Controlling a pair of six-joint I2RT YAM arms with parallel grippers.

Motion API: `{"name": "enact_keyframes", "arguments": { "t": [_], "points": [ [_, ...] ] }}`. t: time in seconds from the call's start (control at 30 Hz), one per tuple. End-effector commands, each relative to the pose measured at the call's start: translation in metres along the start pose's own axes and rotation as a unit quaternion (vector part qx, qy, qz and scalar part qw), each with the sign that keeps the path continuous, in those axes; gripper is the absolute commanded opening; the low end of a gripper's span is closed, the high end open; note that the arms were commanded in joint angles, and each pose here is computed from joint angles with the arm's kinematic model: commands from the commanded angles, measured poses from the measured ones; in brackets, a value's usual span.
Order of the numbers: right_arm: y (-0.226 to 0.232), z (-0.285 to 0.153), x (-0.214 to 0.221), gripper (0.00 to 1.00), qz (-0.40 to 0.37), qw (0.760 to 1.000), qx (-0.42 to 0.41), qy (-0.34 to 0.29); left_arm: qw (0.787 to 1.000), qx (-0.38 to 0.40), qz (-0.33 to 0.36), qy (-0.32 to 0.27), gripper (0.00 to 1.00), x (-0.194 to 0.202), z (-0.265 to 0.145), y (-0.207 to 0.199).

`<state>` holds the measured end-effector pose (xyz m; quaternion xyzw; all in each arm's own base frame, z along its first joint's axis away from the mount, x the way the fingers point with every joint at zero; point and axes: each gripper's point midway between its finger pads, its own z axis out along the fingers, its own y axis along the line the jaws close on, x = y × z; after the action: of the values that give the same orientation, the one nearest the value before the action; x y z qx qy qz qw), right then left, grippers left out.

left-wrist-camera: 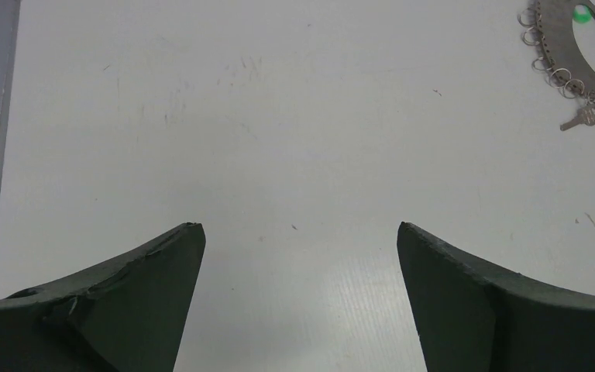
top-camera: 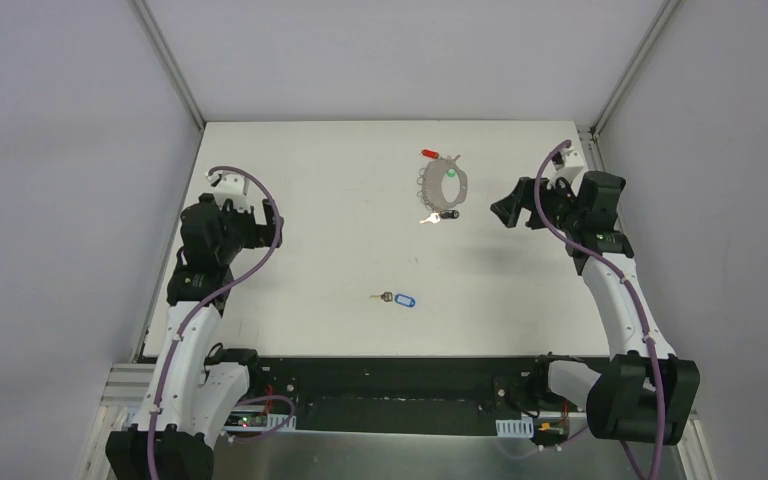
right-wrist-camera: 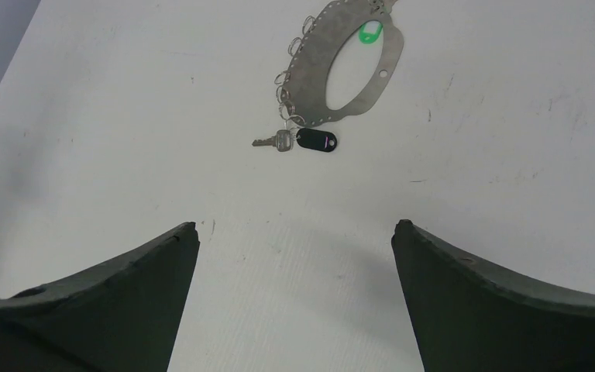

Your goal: Put the keys on the keyring

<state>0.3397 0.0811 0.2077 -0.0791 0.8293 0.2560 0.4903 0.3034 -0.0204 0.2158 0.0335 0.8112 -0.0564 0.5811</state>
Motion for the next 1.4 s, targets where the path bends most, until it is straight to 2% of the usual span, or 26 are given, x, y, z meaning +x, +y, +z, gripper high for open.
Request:
{"name": "enact_keyframes", "arguments": {
  "t": [0.0, 0.2, 0.37, 0.47, 0.57, 0.73, 0.83, 1.0, 1.17, 1.27, 1.37],
  "points": [
    [0.013, -0.005, -0.019, 1.00, -0.027, 0.999, -0.027, -0.021, 1.000, -0.001, -0.001, -0.016, 0.99, -0.005, 0.003, 0.000],
    [0.007, -0.004, -0.020, 1.00, -0.025, 0.999, -0.010, -0.022, 1.000, -0.001, -0.002, -0.012, 1.00, -0.002, 0.003, 0.000],
    [-0.009, -0.004, -0.026, 1.00, -0.020, 0.999, 0.034, -0.036, 1.000, 0.000, -0.005, 0.001, 1.00, 0.001, 0.003, -0.001],
    [0.000, -0.003, -0.022, 1.00, -0.038, 0.999, 0.005, -0.020, 1.000, 0.002, -0.005, 0.018, 0.99, 0.002, 0.001, -0.001],
    [0.004, 0.009, -0.019, 1.00, -0.052, 0.998, 0.018, -0.004, 0.999, 0.014, 0.000, 0.037, 1.00, 0.005, 0.002, -0.005],
    [0.015, 0.052, -0.004, 1.00, -0.125, 0.990, 0.061, 0.036, 0.995, 0.022, 0.016, 0.100, 1.00, 0.028, 0.016, -0.002],
    [0.028, 0.085, 0.010, 1.00, -0.160, 0.982, 0.060, 0.076, 0.991, 0.013, 0.020, 0.132, 1.00, 0.033, 0.020, 0.003],
    [0.035, 0.146, 0.032, 1.00, -0.185, 0.971, 0.069, 0.132, 0.989, 0.014, 0.027, 0.144, 0.96, 0.039, 0.022, 0.004],
    [0.033, 0.202, 0.054, 0.89, -0.181, 0.963, 0.072, 0.185, 0.990, 0.018, 0.030, 0.137, 0.95, 0.035, 0.019, 0.002],
    [0.034, 0.222, 0.064, 0.79, -0.186, 0.957, 0.068, 0.213, 0.990, 0.026, 0.024, 0.136, 0.95, 0.033, 0.018, -0.001],
    [0.033, 0.237, 0.072, 0.74, -0.198, 0.950, 0.072, 0.228, 0.990, 0.034, 0.022, 0.138, 0.95, 0.034, 0.018, -0.004]
  ]
}}
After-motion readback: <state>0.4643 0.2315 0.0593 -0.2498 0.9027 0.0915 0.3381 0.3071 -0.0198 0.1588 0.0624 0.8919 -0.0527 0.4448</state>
